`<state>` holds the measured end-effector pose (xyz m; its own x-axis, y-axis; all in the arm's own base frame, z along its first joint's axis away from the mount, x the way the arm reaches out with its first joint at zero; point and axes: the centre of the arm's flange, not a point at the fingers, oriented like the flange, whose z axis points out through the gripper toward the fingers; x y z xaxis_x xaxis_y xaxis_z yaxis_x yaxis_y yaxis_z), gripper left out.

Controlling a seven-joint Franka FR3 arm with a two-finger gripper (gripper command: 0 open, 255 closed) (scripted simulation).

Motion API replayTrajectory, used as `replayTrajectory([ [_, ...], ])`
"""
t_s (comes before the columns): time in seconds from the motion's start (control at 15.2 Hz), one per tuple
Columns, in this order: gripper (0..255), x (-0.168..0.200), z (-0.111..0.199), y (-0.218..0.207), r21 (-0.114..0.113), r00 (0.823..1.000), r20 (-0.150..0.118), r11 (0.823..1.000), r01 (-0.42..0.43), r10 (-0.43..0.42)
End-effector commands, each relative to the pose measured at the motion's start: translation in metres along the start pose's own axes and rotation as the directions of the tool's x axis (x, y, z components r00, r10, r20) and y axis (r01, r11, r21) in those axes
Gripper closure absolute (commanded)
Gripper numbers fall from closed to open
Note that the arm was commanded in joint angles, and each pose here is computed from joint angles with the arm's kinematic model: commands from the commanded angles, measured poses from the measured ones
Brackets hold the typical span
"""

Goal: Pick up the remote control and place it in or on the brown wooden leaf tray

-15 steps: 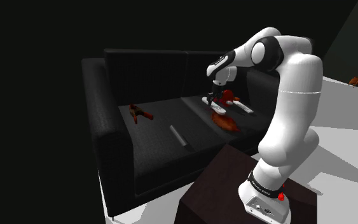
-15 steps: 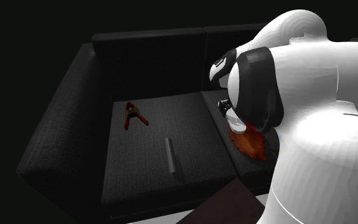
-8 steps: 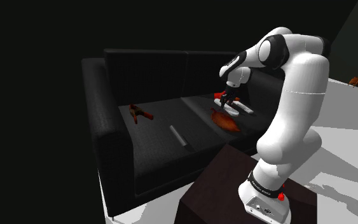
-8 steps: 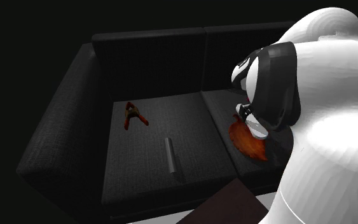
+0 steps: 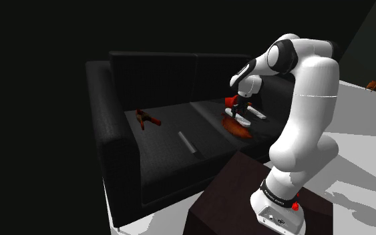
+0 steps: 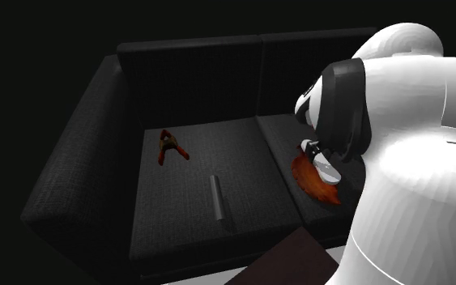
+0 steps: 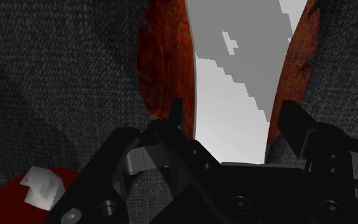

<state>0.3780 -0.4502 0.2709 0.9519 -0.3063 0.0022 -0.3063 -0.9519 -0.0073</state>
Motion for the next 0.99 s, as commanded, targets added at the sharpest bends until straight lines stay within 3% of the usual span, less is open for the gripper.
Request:
replayTrajectory([
  [0.0,255,-0.001,0.011,0.001,-0.001,1.0,-0.001,1.0,0.0,0.0],
  [0.33,255,-0.001,0.042,0.001,-0.001,1.0,-0.001,1.0,0.0,0.0],
  [0.86,255,-0.001,0.042,0.001,-0.001,1.0,-0.001,1.0,0.0,0.0],
  [0.92,0,-0.001,0.042,0.001,-0.001,1.0,-0.001,1.0,0.0,0.0],
])
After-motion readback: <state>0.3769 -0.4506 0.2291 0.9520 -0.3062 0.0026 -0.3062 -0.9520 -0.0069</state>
